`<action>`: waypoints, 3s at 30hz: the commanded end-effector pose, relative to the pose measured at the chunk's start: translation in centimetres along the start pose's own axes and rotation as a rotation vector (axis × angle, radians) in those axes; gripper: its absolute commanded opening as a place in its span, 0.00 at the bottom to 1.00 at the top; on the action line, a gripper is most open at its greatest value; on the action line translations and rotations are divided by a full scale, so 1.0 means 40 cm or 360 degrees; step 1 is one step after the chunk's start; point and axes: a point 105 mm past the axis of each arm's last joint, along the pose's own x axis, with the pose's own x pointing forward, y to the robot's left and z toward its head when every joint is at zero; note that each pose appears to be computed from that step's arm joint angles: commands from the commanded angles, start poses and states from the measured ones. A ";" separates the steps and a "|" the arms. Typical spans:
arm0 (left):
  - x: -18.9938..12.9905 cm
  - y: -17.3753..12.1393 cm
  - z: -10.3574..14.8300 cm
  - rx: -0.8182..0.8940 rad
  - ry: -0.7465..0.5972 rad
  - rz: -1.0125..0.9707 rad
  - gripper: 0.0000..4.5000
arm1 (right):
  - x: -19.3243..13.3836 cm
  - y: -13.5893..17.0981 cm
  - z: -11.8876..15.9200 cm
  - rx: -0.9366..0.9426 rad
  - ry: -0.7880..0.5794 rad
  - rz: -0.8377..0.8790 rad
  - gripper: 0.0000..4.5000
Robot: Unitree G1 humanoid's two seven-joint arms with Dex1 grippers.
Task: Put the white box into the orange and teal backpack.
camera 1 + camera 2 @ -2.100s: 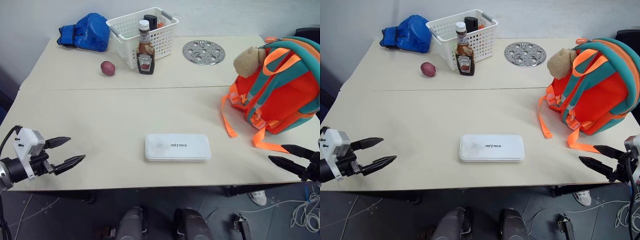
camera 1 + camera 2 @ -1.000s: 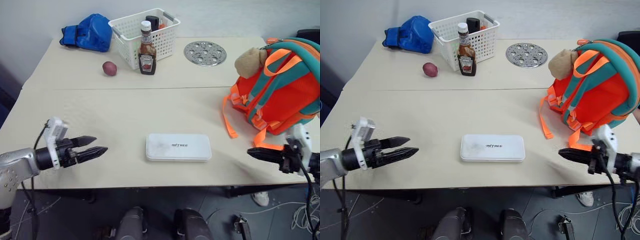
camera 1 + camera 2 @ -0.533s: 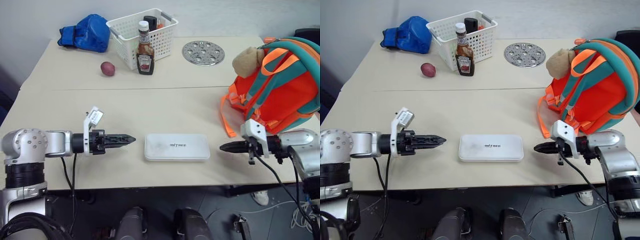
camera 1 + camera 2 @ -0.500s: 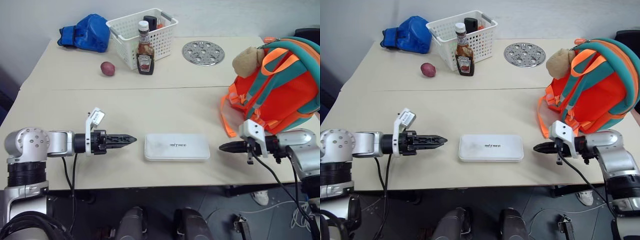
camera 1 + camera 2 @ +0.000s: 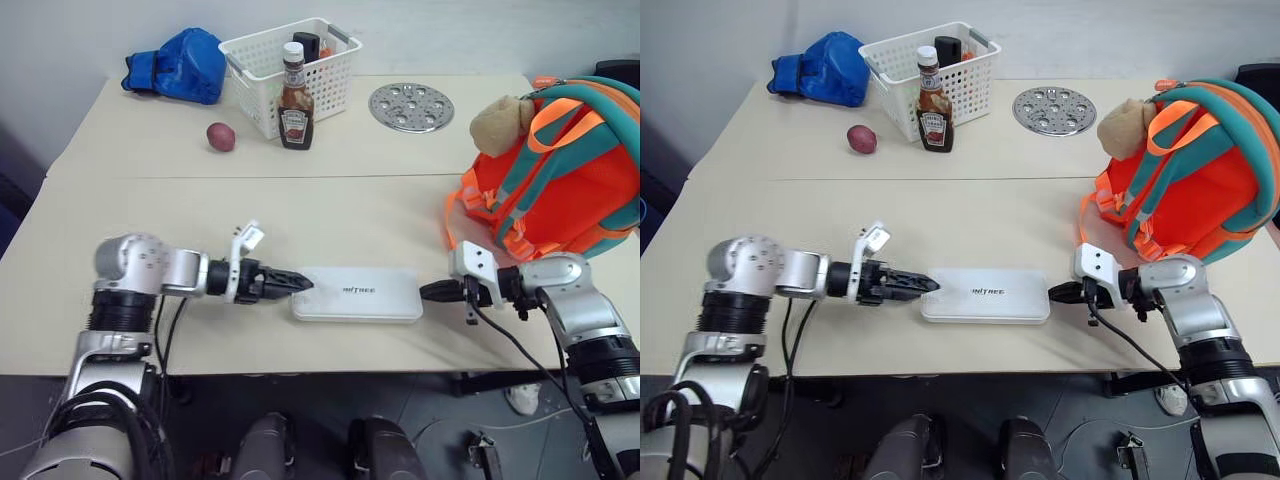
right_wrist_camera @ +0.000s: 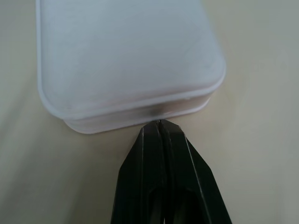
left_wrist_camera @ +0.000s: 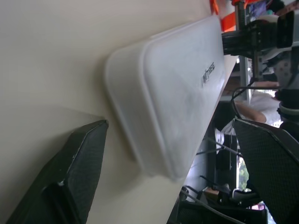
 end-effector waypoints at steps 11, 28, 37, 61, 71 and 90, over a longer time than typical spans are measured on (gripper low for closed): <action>0.091 -0.047 0.050 0.0005 0.0039 -0.0099 1.00 | 0.011 0.007 0.006 -0.0067 -0.0025 -0.0007 0.01; 0.024 -0.095 0.079 0.0169 -0.0150 -0.0281 0.26 | -0.018 0.021 0.031 0.0025 -0.0170 -0.0225 0.00; -0.170 -0.168 0.072 0.0609 -0.0642 -0.0336 0.26 | -0.235 0.031 0.056 0.0645 -0.0566 -0.0975 0.44; -0.278 -0.222 0.113 0.1043 -0.1380 -0.0037 0.26 | -0.218 -0.271 0.129 0.0961 -0.1052 -0.1549 0.96; -0.281 -0.197 0.105 0.1027 -0.1369 0.0065 0.26 | -0.214 -0.263 0.179 0.0800 -0.1160 -0.1351 0.23; -0.362 -0.230 0.168 0.1321 -0.1314 0.0068 0.26 | -0.201 0.188 0.440 0.0283 -0.0865 0.0629 0.00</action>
